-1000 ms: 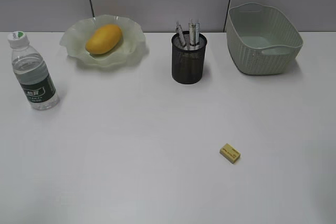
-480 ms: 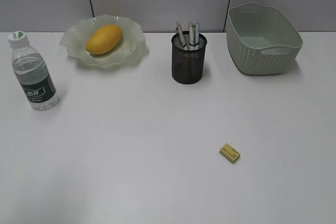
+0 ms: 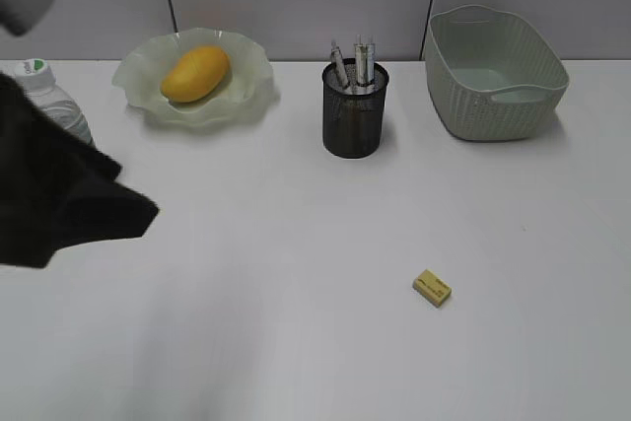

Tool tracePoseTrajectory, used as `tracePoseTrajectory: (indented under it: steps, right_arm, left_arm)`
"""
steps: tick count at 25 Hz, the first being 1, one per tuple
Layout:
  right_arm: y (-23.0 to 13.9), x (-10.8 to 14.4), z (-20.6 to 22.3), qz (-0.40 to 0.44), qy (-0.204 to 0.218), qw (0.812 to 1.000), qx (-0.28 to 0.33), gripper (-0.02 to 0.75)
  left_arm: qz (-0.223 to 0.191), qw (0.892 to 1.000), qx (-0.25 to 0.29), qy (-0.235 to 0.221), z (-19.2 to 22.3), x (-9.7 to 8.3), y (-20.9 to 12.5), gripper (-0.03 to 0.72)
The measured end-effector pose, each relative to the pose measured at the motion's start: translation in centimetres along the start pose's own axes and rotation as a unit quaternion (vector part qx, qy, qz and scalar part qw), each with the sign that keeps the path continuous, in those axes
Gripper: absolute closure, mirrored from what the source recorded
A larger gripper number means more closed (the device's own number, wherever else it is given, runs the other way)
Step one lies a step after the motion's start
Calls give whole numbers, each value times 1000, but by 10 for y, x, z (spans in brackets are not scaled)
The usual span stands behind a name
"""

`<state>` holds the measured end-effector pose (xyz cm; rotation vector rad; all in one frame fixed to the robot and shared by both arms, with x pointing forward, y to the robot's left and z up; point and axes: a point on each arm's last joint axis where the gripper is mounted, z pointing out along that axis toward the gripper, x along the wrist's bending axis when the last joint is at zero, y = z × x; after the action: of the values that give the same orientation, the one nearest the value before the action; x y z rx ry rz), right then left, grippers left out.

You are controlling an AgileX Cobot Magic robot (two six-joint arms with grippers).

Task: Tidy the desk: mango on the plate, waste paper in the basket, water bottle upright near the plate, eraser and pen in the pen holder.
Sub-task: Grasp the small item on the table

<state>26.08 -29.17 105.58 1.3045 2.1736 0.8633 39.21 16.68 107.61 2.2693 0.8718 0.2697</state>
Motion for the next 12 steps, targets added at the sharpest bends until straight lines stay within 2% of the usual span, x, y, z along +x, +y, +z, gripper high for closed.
tracePoseTrajectory:
  steps: [3,6,12]
  right_arm:
    - [1,0,1,1,-1,1000,-5,197]
    - [2,0,4,1,-1,1000,-19,197]
    - [3,1,10,9,0,999,-34,196]
  left_arm:
    - [34,999,15,-17,24,-4,23,258]
    - [77,996,31,-39,54,-15,42,256]
    - [122,988,69,-69,117,-38,70,253]
